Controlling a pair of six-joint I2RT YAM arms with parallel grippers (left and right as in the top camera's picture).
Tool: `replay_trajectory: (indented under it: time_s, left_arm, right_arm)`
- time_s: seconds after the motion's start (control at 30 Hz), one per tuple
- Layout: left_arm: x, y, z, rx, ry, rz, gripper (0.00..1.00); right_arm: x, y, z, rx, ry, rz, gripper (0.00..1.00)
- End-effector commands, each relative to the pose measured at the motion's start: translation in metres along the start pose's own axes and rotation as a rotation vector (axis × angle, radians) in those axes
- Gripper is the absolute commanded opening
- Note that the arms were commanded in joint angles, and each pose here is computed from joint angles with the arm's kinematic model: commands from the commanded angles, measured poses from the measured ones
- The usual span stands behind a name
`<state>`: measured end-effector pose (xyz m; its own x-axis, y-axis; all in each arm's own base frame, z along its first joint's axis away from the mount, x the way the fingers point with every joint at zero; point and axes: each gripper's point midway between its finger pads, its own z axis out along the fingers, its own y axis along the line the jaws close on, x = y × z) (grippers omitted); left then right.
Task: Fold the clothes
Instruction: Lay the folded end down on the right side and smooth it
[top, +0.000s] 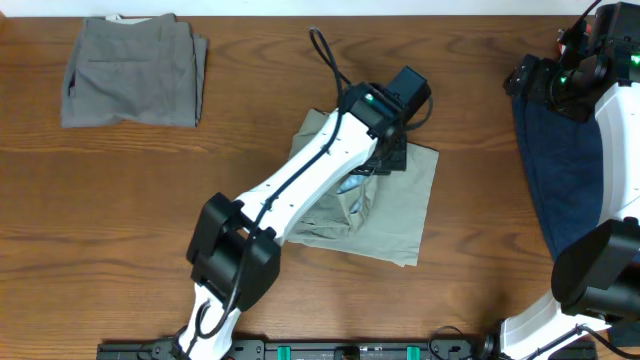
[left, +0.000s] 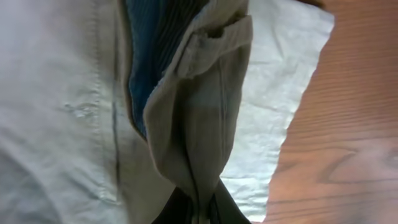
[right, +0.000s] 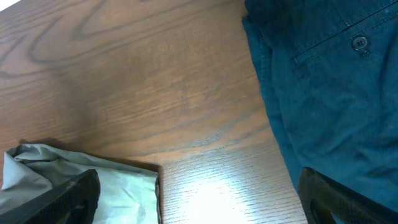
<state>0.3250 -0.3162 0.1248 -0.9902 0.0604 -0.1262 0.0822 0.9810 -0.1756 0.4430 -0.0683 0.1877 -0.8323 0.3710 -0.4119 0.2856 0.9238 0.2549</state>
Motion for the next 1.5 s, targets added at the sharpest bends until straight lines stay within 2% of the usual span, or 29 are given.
replay_trajectory:
  time_s: [0.0, 0.33, 0.97, 1.03, 1.23, 1.47]
  left_arm:
    - [0.004, -0.016, 0.005, 0.067, 0.028, -0.013, 0.06]
    - [-0.012, -0.037, 0.008, 0.133, -0.044, -0.02, 0.06]
    - [-0.023, -0.06, 0.039, 0.174, -0.078, -0.004, 0.08]
    - [-0.021, -0.064, 0.039, 0.182, -0.078, 0.003, 0.13]
    - [-0.008, -0.077, 0.039, 0.216, -0.046, 0.028, 0.13]
    - [0.027, -0.094, 0.035, 0.305, 0.099, 0.11, 0.13]
  right_arm:
    - [-0.005, 0.001, -0.003, 0.0, -0.014, 0.006, 0.99]
    - [-0.005, 0.001, -0.003, 0.0, -0.014, 0.006, 0.99]
    - [-0.005, 0.001, -0.003, 0.0, -0.014, 0.006, 0.99]
    - [-0.005, 0.001, -0.003, 0.0, -0.014, 0.006, 0.99]
    - [-0.005, 0.001, -0.003, 0.001, -0.013, 0.006, 0.99]
    - [-0.005, 0.001, -0.003, 0.001, -0.013, 0.006, 0.99]
